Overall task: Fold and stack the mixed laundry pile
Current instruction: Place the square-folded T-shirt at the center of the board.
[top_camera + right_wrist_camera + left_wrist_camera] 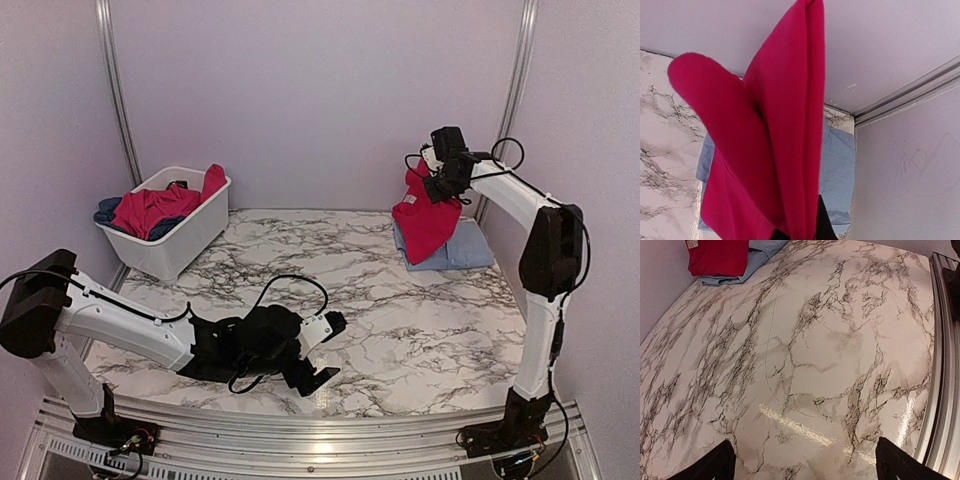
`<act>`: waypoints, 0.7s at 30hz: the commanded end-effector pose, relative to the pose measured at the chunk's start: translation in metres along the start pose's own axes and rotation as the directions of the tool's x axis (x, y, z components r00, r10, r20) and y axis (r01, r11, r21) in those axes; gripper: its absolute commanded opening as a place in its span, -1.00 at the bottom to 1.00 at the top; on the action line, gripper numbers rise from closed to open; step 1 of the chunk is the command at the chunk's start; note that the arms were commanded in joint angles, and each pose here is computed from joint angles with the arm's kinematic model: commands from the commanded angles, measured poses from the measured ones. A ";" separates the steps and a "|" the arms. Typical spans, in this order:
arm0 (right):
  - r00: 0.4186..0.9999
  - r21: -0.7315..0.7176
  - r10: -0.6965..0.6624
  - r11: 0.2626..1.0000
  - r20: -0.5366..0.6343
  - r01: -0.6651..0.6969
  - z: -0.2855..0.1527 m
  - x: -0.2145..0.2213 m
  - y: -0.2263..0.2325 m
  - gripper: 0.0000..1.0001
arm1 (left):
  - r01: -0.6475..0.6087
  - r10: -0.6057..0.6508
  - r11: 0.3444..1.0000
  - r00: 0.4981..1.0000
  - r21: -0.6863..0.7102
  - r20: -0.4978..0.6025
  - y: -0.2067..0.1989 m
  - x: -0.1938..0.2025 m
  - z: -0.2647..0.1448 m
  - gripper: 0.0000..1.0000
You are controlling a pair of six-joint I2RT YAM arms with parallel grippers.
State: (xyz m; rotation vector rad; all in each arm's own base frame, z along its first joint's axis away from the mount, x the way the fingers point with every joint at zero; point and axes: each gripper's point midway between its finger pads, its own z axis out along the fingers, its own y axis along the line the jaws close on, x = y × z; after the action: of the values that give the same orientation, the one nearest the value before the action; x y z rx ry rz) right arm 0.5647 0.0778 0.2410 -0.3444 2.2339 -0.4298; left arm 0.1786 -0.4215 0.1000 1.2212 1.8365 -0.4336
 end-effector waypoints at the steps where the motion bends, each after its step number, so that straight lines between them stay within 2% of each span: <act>1: 0.999 0.019 0.031 0.999 -0.016 -0.031 0.031 0.015 -0.014 -1.00 | -0.004 0.005 1.000 1.000 -0.018 0.020 0.006 -0.005 0.001 0.98; 16: 0.997 0.110 0.072 0.992 -0.040 -0.068 0.082 0.046 -0.072 -1.00 | -0.012 0.012 1.000 1.000 -0.016 0.006 0.008 -0.008 0.009 0.98; 21: 0.997 0.137 0.059 0.989 -0.054 -0.051 0.104 0.061 -0.072 -1.00 | -0.017 0.016 1.000 1.000 -0.022 -0.015 0.010 -0.005 0.009 0.98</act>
State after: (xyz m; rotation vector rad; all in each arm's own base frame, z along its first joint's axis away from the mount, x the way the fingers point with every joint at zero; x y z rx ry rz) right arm 0.5972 -0.0195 0.1704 -0.2265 2.3072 -0.5249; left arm 0.1862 -0.4234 0.0960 1.2261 1.8407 -0.4121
